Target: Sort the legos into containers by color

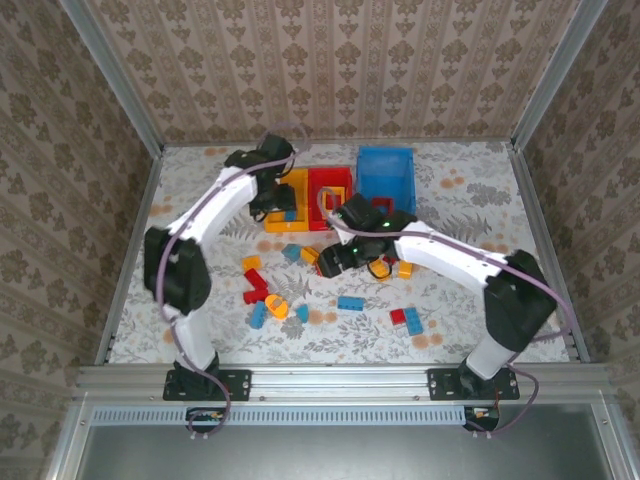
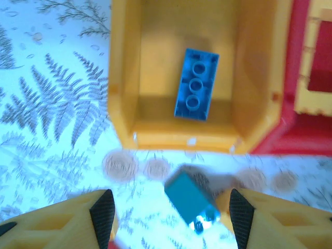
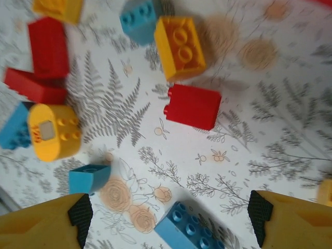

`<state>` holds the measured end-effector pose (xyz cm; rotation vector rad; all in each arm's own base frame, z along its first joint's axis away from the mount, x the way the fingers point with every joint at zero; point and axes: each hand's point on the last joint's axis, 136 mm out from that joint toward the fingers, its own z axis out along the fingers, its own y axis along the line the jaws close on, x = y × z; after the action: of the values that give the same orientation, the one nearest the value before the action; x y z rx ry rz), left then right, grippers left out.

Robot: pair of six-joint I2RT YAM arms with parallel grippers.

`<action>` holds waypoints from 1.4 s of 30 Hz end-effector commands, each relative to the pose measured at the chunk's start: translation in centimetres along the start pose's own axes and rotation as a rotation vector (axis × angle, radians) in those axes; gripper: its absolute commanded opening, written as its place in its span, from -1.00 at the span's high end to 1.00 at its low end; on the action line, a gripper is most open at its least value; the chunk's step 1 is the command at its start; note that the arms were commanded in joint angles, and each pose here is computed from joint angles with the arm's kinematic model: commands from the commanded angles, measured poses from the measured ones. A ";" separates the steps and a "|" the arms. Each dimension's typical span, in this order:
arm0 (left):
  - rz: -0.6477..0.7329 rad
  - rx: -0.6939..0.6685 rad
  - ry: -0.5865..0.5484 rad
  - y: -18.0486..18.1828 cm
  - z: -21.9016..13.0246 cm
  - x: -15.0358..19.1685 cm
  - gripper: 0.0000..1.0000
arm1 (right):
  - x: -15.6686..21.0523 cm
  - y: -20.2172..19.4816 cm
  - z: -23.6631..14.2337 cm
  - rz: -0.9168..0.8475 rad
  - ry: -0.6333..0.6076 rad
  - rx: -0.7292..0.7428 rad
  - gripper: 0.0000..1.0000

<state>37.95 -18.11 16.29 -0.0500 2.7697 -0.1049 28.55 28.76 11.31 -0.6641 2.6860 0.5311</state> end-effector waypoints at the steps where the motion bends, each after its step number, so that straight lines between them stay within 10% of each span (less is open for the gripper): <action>1: -0.066 0.037 -0.040 1.4 -2.6 2.8 -0.31 | 0.3 -0.7 1.9 -0.024 0.060 0.077 -0.65; 17: -0.015 0.128 -0.107 5.2 -5.8 12.8 -0.43 | -0.7 -1.7 8.7 0.045 0.116 0.175 -0.54; 25: 0.020 0.147 -0.109 4.7 -5.9 13.3 -0.41 | -1.8 -1.9 9.7 0.077 0.096 0.189 -0.08; 33: 0.073 0.231 -0.154 2.4 -7.0 12.0 -0.39 | -1.8 -3.0 2.7 0.128 0.002 0.232 0.18; 42: 0.105 0.410 -0.245 -4.1 -8.3 7.8 -0.32 | -6.0 -13.2 -3.4 0.390 -0.099 0.338 0.22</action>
<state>26.17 -19.29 18.86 0.1191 2.5520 -0.4892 37.86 21.20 14.81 -0.1278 2.6551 0.2683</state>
